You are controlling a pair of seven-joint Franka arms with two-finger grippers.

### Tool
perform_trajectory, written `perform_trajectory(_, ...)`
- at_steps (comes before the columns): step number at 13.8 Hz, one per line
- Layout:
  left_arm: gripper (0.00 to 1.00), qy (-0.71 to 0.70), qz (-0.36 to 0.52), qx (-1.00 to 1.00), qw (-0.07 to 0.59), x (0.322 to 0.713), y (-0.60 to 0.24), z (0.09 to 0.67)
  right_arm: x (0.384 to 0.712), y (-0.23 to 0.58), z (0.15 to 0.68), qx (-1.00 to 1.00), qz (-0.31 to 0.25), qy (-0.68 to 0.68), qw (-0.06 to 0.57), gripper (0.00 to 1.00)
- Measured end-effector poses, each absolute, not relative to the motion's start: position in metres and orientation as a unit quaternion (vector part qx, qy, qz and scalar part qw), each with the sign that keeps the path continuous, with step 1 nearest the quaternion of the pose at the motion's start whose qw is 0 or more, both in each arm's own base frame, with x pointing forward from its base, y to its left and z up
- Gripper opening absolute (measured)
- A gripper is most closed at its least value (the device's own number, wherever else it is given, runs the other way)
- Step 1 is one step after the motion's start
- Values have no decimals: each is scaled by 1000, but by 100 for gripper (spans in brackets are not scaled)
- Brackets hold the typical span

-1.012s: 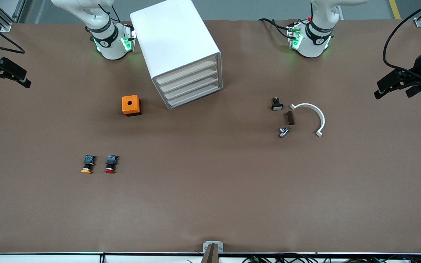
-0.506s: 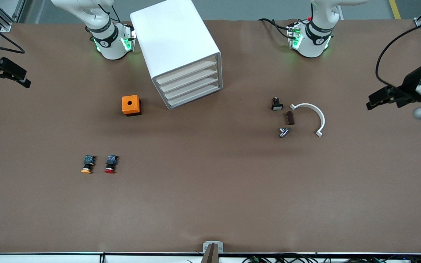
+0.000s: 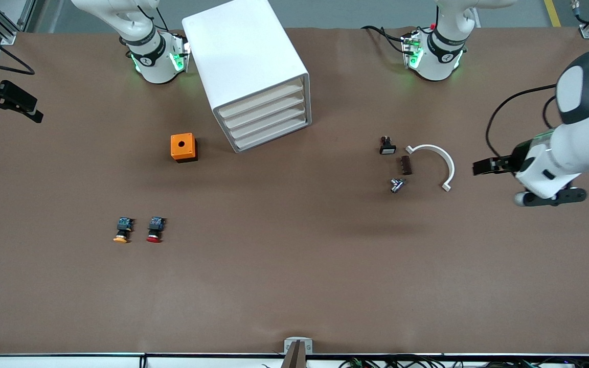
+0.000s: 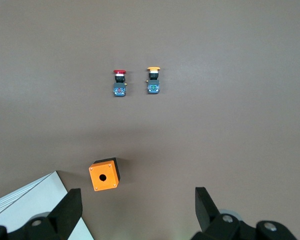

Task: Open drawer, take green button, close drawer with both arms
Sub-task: 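Move the left gripper toward the white drawer cabinet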

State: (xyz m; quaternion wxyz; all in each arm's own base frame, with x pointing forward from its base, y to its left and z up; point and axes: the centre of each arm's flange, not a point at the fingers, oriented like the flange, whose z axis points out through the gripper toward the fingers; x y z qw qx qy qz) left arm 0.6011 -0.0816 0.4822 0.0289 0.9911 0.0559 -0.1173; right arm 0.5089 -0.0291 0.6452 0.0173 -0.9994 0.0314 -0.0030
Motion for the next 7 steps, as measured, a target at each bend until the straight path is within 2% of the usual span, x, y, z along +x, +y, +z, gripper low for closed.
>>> perform_trajectory(4, 100, 135, -155, 977, 49, 608, -166, 484, 509, -29, 645, -999, -3, 32, 17, 100)
perform_trajectory(7, 100, 215, -205, 953, 62, 606, -236, 456, 509, -29, 645, -999, -3, 32, 17, 100)
